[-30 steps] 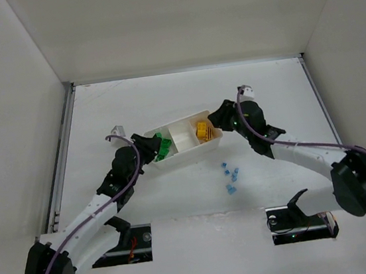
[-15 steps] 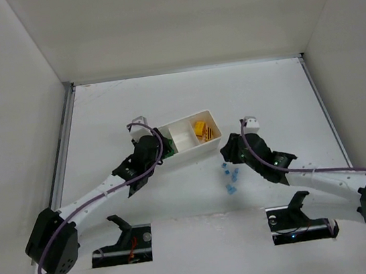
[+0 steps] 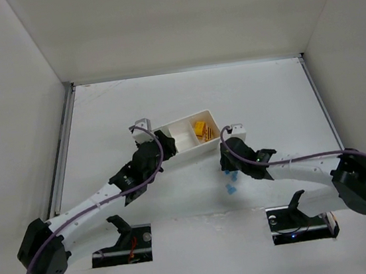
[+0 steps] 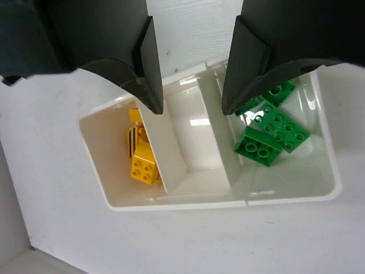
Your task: Sort the legos into containers by color
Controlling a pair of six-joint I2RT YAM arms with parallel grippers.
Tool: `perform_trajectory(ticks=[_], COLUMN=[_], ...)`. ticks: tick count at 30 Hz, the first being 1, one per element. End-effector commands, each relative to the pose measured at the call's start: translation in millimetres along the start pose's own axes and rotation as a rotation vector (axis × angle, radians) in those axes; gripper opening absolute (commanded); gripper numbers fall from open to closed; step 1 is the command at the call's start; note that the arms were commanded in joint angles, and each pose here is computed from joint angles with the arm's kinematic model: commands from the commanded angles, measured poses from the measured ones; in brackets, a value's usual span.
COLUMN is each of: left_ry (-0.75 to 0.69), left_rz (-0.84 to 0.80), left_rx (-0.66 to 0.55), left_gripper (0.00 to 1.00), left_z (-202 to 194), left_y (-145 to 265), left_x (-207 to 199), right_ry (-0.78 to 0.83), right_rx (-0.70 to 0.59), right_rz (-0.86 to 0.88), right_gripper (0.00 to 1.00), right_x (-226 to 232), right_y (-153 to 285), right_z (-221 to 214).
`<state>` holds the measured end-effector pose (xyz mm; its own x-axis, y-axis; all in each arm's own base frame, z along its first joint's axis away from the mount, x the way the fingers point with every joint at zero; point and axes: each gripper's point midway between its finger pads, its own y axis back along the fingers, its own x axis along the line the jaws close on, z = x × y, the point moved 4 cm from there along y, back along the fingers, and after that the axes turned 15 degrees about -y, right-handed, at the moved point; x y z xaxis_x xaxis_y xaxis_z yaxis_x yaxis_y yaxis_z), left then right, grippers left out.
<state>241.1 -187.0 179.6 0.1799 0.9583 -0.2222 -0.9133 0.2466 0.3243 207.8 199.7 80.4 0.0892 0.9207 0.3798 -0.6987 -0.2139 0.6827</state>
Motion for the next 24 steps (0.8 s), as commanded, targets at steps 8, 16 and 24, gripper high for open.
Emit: perform_trajectory(ticks=[8, 16, 24], left_ry=[0.004, -0.001, 0.000], left_rz=[-0.096, -0.163, -0.179], left_rx=[-0.068, -0.055, -0.055], left_gripper=[0.43, 0.43, 0.44], left_z=[-10, -18, -22], left_y=[14, 17, 18], left_x=[-12, -21, -19], right_ry=[-0.006, -0.014, -0.017], right_rx=[0.021, 0.039, 0.055], right_rz=[-0.043, -0.099, -0.125], right_gripper=[0.41, 0.39, 0.33], right_x=[15, 14, 12], right_y=[-16, -22, -21], right_z=[0, -3, -10])
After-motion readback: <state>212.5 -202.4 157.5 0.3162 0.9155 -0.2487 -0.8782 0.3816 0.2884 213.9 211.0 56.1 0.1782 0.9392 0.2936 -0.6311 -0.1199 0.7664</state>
